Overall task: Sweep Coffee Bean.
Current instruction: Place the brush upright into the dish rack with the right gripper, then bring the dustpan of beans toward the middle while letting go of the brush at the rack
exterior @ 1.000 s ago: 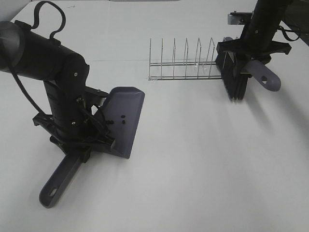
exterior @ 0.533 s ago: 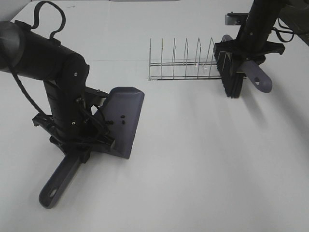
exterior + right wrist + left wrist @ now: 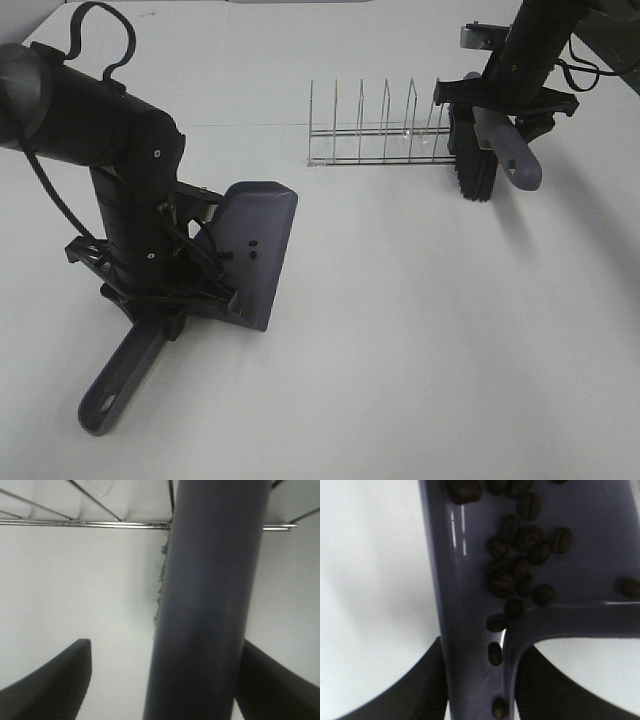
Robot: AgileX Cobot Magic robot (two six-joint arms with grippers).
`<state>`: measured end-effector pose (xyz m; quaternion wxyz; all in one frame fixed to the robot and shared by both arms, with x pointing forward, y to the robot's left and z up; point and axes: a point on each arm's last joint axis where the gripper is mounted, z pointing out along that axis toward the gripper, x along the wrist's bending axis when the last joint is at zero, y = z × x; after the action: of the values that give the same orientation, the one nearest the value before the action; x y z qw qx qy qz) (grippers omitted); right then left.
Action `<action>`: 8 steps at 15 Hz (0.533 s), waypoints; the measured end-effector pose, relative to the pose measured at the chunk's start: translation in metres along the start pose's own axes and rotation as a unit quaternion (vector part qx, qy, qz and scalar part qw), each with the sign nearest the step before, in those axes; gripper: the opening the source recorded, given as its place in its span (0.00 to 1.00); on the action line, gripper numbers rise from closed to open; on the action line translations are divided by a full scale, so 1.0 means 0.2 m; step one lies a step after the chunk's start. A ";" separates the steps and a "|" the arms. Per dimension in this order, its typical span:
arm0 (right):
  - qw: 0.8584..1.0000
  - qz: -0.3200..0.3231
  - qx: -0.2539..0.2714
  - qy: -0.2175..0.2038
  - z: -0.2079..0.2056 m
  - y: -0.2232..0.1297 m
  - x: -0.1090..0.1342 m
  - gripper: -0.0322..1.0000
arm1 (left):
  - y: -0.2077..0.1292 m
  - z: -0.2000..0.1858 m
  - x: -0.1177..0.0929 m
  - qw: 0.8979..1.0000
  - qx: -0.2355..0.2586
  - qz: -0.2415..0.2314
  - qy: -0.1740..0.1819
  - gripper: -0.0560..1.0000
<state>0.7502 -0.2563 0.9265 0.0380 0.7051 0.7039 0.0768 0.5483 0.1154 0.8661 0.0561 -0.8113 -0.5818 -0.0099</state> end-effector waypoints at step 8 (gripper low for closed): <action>0.998 -0.002 -0.063 0.005 -0.39 -0.03 0.01 0.68 | 0.02 -0.02 -0.01 1.000 0.011 -0.016 -0.010 0.36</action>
<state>0.7323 -0.2577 1.0024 0.0791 0.6994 0.6994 0.1240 0.5511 0.1111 0.8699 0.0591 -0.8016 -0.5949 0.0033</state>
